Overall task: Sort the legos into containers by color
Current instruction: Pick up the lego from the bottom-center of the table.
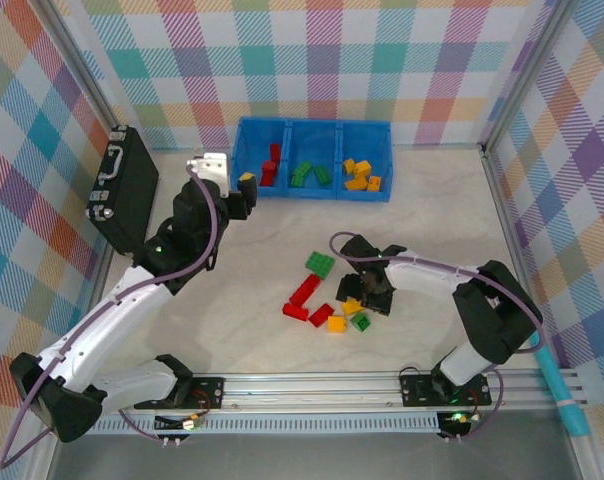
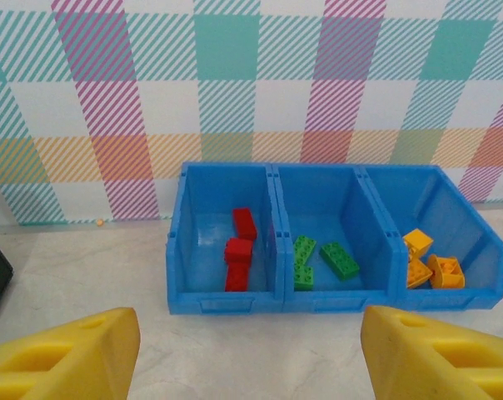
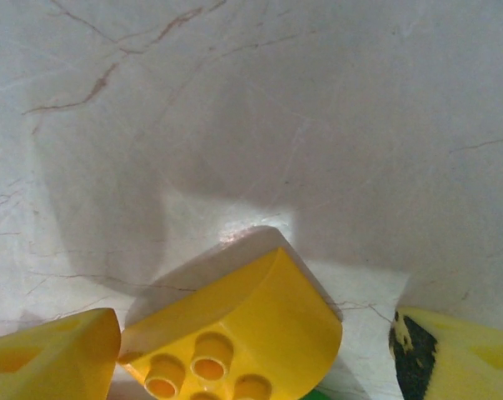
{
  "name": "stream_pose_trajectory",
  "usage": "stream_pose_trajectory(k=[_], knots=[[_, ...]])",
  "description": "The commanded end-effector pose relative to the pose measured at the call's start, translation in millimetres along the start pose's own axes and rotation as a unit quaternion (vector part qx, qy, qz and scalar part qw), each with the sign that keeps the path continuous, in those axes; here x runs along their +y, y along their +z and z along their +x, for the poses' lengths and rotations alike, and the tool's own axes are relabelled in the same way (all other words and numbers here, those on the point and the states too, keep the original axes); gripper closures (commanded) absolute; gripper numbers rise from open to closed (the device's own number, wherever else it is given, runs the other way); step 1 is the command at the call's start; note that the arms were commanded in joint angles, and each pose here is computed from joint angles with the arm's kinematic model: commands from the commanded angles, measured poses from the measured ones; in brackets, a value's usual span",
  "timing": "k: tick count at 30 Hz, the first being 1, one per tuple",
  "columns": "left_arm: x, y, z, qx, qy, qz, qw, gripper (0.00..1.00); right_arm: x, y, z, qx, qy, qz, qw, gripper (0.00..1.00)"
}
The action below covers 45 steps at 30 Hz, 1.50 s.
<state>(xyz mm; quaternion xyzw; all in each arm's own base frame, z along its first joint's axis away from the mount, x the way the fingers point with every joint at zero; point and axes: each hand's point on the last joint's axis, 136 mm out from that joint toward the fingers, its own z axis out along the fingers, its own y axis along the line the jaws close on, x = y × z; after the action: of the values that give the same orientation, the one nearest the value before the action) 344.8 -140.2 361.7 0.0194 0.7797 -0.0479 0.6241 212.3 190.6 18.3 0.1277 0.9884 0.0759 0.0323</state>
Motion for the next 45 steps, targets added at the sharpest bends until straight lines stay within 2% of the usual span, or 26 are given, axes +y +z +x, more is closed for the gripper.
stream_pose_trajectory(k=[1,9,19,28,39,45], knots=[[7.4,1.9,7.3,0.008,0.012,-0.016,1.000,0.29,43.2,6.2,-5.3,-0.008,-0.016,-0.060,0.998,0.19],[8.0,5.7,11.4,0.014,0.017,-0.020,1.000,0.28,55.4,16.3,-4.2,-0.002,-0.026,-0.053,0.998,0.28],[10.6,3.8,8.8,0.012,0.019,-0.025,0.999,0.28,52.0,28.6,-3.1,-0.001,-0.036,-0.031,0.999,0.45],[11.5,3.6,7.7,0.014,0.022,-0.028,0.999,0.28,54.1,28.1,-17.2,-0.027,-0.067,-0.009,0.997,0.61],[15.6,2.8,5.4,0.013,0.029,-0.039,0.999,0.27,82.9,16.3,-43.6,-0.054,-0.102,-0.025,0.993,0.66],[18.1,1.4,1.4,0.012,0.033,-0.043,0.998,0.26,107.8,-26.8,-74.4,-0.097,-0.125,-0.055,0.986,0.66]])
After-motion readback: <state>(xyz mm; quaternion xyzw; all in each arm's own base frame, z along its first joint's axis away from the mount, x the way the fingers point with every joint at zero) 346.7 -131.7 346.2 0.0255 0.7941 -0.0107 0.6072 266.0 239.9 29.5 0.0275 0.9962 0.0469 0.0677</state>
